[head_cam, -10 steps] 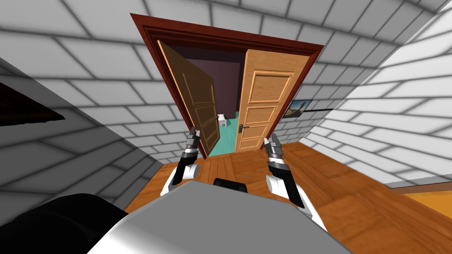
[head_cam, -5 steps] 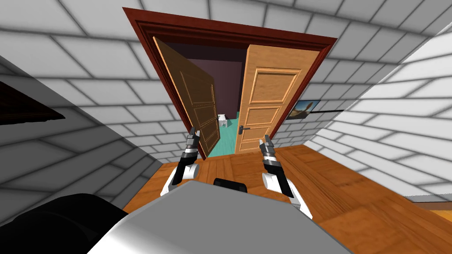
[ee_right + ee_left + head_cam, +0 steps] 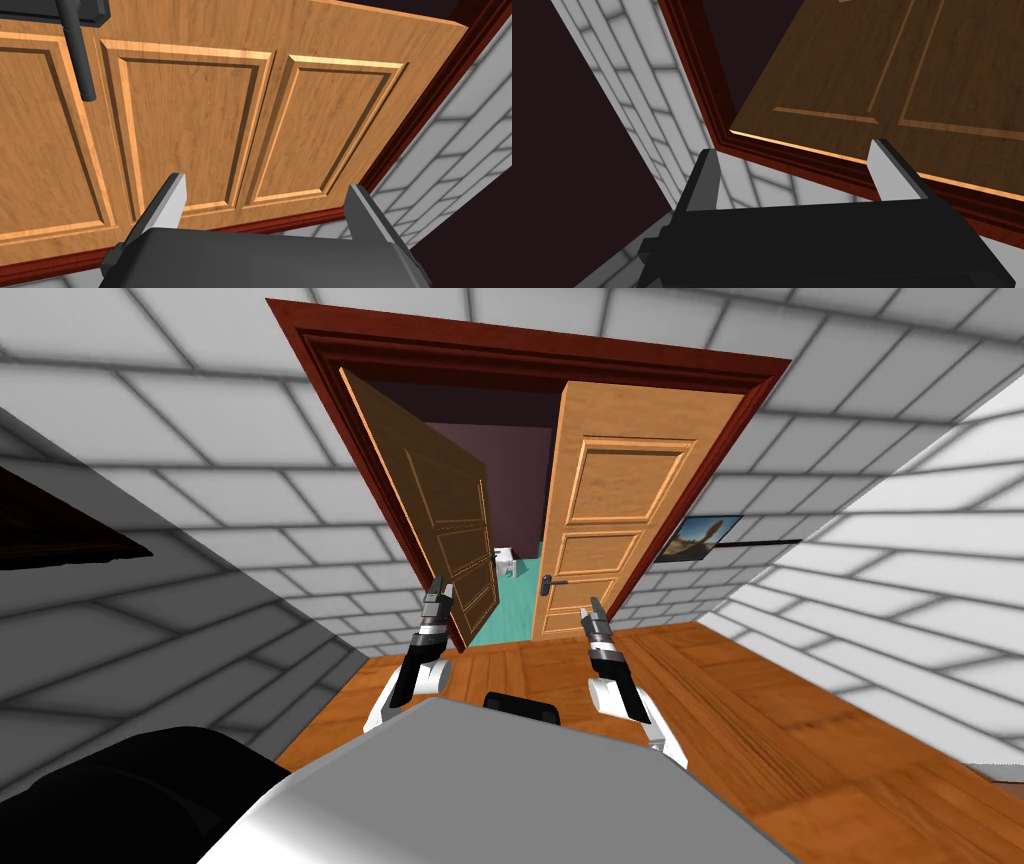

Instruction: Push the door open

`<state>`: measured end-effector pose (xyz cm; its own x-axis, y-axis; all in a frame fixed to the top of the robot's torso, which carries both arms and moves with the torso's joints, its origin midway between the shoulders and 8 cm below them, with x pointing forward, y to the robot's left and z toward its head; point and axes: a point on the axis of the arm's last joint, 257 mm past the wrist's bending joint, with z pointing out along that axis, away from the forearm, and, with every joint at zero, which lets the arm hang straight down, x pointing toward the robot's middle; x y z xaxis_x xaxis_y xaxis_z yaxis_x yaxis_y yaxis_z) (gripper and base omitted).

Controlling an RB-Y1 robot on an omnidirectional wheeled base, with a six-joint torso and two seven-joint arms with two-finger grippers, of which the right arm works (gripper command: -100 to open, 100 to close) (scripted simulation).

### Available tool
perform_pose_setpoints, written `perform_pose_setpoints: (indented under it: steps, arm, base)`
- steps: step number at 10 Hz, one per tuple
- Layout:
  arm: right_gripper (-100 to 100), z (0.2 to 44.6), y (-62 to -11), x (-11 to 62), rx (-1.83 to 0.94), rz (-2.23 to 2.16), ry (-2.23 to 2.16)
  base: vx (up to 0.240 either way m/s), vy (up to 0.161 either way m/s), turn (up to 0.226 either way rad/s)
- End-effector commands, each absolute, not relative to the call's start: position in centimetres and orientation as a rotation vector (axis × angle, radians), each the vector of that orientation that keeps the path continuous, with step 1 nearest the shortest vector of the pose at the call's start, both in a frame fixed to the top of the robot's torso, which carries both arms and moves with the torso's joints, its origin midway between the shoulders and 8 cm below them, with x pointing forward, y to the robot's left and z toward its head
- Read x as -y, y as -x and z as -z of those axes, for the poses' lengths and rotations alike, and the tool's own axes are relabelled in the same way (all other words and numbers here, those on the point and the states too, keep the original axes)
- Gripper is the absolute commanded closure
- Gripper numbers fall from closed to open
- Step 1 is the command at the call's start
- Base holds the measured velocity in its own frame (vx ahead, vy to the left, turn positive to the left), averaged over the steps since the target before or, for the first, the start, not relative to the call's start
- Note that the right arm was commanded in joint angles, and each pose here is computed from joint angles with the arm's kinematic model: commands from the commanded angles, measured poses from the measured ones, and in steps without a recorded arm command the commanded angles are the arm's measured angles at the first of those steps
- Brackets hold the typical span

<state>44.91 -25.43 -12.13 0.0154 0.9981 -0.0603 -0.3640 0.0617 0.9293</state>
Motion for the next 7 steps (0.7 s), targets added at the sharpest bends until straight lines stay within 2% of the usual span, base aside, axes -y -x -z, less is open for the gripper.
perform_pose_setpoints:
  steps: [1,4,7]
  arm:
    - [-100,13.7,-45.8,24.8,-0.987,-1.318,-0.915]
    - [-100,16.5,-47.1,23.9,-1.040,-1.323,-0.958]
    - [-100,18.3,-47.8,23.3,-1.075,-1.324,-0.986]
  base:
    - [0.094,-0.073,0.065]
    - [0.090,-0.084,0.062]
    - [0.059,-0.050,0.042]
